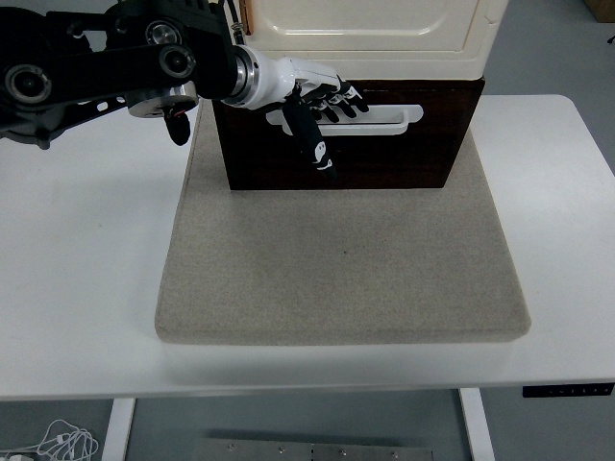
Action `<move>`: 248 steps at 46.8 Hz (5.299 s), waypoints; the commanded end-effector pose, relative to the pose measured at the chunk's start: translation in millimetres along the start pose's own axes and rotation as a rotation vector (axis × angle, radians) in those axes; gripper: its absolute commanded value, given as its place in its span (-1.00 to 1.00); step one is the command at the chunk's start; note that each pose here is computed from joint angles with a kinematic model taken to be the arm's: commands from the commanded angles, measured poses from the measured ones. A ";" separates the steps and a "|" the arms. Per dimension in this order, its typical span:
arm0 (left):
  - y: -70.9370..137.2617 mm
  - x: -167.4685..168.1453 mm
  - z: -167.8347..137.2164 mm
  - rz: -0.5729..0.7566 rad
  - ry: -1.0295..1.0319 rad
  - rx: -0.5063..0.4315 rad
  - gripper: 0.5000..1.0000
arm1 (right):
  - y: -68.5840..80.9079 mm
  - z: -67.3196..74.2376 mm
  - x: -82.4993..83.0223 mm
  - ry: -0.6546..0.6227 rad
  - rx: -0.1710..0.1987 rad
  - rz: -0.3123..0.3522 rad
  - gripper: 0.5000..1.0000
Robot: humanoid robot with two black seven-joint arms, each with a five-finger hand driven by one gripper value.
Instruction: Open the drawer under the combination cabinet
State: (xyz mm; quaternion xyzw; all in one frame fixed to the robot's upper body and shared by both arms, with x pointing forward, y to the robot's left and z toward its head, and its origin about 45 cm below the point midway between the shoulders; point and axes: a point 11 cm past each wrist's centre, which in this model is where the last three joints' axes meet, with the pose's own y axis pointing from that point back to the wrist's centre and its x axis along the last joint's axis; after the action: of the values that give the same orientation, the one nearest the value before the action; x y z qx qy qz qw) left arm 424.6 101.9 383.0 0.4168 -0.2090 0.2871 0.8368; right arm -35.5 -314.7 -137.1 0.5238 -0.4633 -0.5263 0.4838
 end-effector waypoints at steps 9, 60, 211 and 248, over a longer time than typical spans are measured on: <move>-3.8 -6.2 1.1 -0.016 -0.007 0.001 1.00 | 0.0 0.0 0.1 0.000 0.000 0.000 0.70; -0.8 -16.5 10.6 -0.101 -0.064 -0.015 1.00 | 0.0 0.0 0.1 0.000 0.000 0.000 0.70; 145.7 123.3 170.4 0.163 0.147 -0.716 1.00 | 0.0 0.0 0.1 0.000 0.000 0.000 0.70; 259.0 272.6 33.0 0.774 0.847 -0.974 1.00 | 0.0 0.0 0.1 0.000 0.000 0.000 0.70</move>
State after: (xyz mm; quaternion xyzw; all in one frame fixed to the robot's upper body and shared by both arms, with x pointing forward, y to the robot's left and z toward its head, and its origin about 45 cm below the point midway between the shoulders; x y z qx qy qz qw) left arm 441.5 259.3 722.2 -0.2458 -0.1342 0.5436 0.7913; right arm -35.7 -314.8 -137.1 0.5235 -0.4633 -0.5264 0.4840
